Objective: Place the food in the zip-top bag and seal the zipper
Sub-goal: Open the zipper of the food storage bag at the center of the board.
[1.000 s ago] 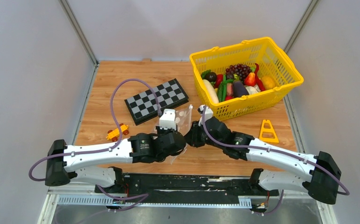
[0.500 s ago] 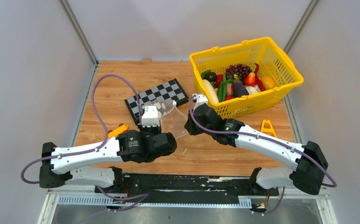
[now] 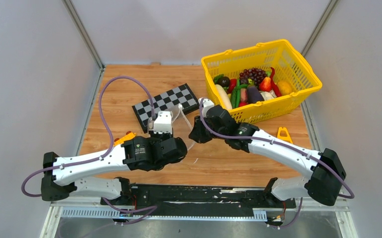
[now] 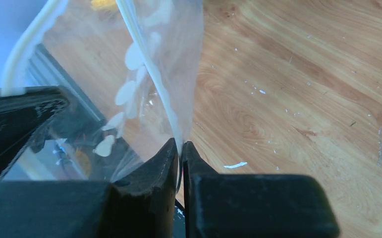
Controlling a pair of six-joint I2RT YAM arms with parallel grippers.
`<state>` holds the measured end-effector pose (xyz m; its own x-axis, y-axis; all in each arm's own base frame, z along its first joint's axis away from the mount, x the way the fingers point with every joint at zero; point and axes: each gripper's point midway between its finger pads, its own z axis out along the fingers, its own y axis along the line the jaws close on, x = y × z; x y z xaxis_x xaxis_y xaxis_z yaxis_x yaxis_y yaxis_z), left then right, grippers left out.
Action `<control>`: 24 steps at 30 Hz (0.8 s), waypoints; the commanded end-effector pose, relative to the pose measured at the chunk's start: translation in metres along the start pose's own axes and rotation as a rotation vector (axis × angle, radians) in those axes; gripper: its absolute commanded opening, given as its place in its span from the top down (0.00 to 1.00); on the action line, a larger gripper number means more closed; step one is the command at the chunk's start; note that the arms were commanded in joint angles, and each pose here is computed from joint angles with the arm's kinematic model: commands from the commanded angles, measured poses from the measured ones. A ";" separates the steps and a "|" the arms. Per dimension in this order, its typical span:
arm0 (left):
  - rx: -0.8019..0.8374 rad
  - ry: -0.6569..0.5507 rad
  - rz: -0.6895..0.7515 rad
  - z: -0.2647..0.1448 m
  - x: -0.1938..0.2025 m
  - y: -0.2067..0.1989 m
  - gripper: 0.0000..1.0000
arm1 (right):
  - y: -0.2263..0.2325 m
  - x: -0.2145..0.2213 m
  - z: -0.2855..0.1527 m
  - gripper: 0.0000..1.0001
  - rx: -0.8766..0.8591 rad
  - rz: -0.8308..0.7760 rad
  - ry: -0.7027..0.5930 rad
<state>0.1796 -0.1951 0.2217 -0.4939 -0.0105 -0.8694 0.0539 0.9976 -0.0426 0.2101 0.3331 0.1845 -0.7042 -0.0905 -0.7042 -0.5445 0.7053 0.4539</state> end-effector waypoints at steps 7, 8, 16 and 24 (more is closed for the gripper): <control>0.011 0.019 -0.076 0.022 0.009 0.011 1.00 | 0.032 -0.041 -0.036 0.61 -0.122 -0.121 -0.065; 0.009 0.015 -0.080 0.024 0.009 0.011 1.00 | 0.033 -0.049 -0.045 0.58 -0.118 -0.129 -0.095; 0.021 0.018 -0.083 0.031 0.011 0.008 1.00 | -0.064 -0.159 -0.137 0.42 0.358 -0.137 -0.416; 0.066 0.036 -0.072 0.030 0.015 0.002 1.00 | -0.204 -0.177 -0.151 0.40 0.710 0.000 -0.353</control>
<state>0.1955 -0.1904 0.1838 -0.5481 -0.0457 -0.8352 0.0551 0.9944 -0.0906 0.3593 0.1312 0.3459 -0.3328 0.1458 -0.9317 -0.1327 0.9709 0.1994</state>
